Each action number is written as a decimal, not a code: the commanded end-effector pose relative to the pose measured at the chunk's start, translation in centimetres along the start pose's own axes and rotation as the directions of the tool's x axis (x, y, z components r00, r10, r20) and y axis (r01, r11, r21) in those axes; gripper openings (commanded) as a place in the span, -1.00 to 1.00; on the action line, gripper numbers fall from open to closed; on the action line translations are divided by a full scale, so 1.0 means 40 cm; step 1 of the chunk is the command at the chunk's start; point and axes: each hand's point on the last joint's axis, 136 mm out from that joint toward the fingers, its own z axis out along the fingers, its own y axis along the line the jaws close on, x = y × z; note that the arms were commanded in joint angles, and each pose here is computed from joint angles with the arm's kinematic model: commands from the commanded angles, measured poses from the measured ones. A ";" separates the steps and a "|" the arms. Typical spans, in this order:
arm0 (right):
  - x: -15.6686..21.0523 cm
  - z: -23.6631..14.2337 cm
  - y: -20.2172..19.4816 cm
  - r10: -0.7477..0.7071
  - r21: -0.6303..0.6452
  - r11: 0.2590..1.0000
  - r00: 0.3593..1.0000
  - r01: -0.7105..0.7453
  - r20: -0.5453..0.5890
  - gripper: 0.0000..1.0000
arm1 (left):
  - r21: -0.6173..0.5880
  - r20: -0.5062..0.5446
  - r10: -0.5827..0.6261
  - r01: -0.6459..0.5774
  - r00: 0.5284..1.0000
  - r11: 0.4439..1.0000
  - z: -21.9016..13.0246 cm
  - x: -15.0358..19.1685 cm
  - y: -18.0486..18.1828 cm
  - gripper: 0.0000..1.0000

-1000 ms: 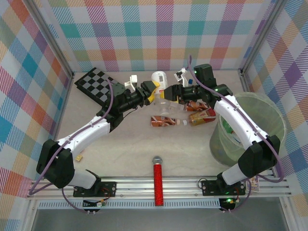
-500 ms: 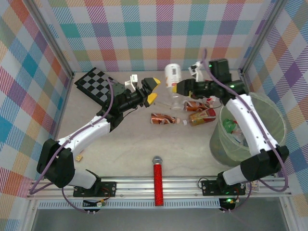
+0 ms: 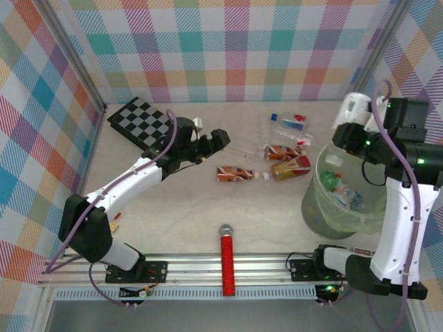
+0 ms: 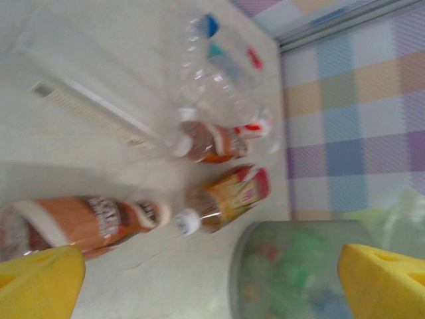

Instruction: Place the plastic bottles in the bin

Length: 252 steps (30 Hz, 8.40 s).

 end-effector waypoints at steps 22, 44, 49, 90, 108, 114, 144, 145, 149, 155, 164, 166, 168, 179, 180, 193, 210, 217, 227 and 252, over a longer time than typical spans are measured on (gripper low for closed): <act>0.317 0.264 -0.207 0.240 0.165 0.968 0.889 -0.189 -0.391 0.04 | -0.263 -0.219 0.253 -0.306 0.943 0.915 0.105 0.160 0.175 0.81; 0.191 0.052 -0.197 0.214 0.237 0.956 0.961 -0.170 -0.177 0.88 | -0.320 -0.053 -0.068 0.047 0.996 0.946 0.149 0.179 0.221 0.89; 0.156 -0.002 -0.137 0.183 0.125 0.977 0.980 -0.173 -0.075 0.88 | -0.246 0.022 -0.238 0.236 0.971 0.940 0.188 0.179 0.222 0.94; 0.141 -0.044 0.116 0.083 -0.487 0.868 0.995 -0.096 -0.048 0.74 | -0.196 0.169 -0.384 0.413 0.908 0.890 0.254 0.126 0.230 0.14; 0.177 0.033 0.316 -0.151 -0.671 0.741 0.980 0.023 -0.133 0.63 | 0.012 -0.044 0.039 -0.039 0.998 0.999 0.088 0.033 -0.068 0.10; 0.231 0.124 0.418 -0.329 -0.695 0.710 0.927 0.118 -0.179 0.65 | 0.186 -0.152 0.128 -0.099 0.980 0.978 0.015 0.044 -0.155 0.10; 0.330 0.246 0.523 -0.443 -0.828 0.561 0.837 -0.023 -0.323 0.22 | 0.576 -0.262 0.105 0.068 0.959 0.815 -0.036 0.089 -0.311 0.14; 0.329 0.246 0.525 -0.444 -0.831 0.555 0.836 -0.025 -0.322 0.17 | 0.574 -0.257 0.101 0.067 0.961 0.816 -0.033 0.086 -0.310 0.15; 0.325 0.249 0.526 -0.438 -0.828 0.561 0.838 -0.027 -0.325 -0.02 | 0.571 -0.245 0.090 0.068 0.965 0.818 -0.027 0.079 -0.308 0.26; 0.302 0.247 0.518 -0.423 -0.804 0.595 0.853 0.006 -0.307 -0.12 | 0.581 -0.226 0.081 0.067 0.971 0.811 -0.031 0.067 -0.313 0.79; 0.184 0.177 0.369 -0.289 -0.626 0.775 0.927 0.080 -0.239 -0.24 | 0.479 -0.155 -0.044 0.114 0.987 0.870 -0.022 -0.008 -0.224 1.00; 0.152 0.147 0.312 -0.242 -0.544 0.834 0.947 0.092 -0.212 -0.26 | 0.422 -0.152 -0.080 0.138 0.985 0.896 -0.002 -0.012 -0.192 0.99; 0.127 0.115 0.259 -0.196 -0.464 0.882 0.962 0.090 -0.188 -0.29 | 0.368 -0.151 -0.107 0.156 0.983 0.917 0.019 -0.013 -0.164 0.98; 0.089 -0.013 -0.069 -0.008 0.166 0.986 0.990 0.031 -0.137 -0.41 | 0.147 -0.077 -0.234 0.243 0.969 0.959 0.102 -0.020 -0.021 0.89; 0.092 -0.012 -0.089 0.009 0.191 0.981 0.990 0.019 -0.144 -0.41 | 0.132 -0.076 -0.236 0.244 0.969 0.961 0.108 -0.017 -0.011 0.89; 0.228 0.158 -0.240 0.249 0.251 0.952 0.920 -0.175 -0.303 -0.41 | -0.033 -0.036 -0.259 0.258 0.965 0.966 0.200 -0.004 0.077 0.86; 0.292 0.294 -0.256 0.324 0.198 0.943 0.873 -0.267 -0.364 0.21 | -0.123 -0.018 -0.313 0.309 0.949 0.943 0.305 0.003 0.140 0.83; 0.261 0.223 -0.253 0.302 0.205 0.947 0.902 -0.247 -0.307 0.67 | -0.141 -0.012 -0.322 0.318 0.947 0.938 0.330 0.007 0.146 0.87; 0.168 0.054 -0.192 0.223 0.169 0.966 0.963 -0.196 -0.155 0.91 | -0.223 0.015 -0.346 0.340 0.938 0.914 0.359 0.003 0.162 0.94; 0.148 -0.052 -0.085 0.140 -0.003 0.990 0.990 -0.140 -0.025 0.86 | -0.400 0.245 -0.495 0.552 0.833 0.732 0.446 -0.109 0.311 0.85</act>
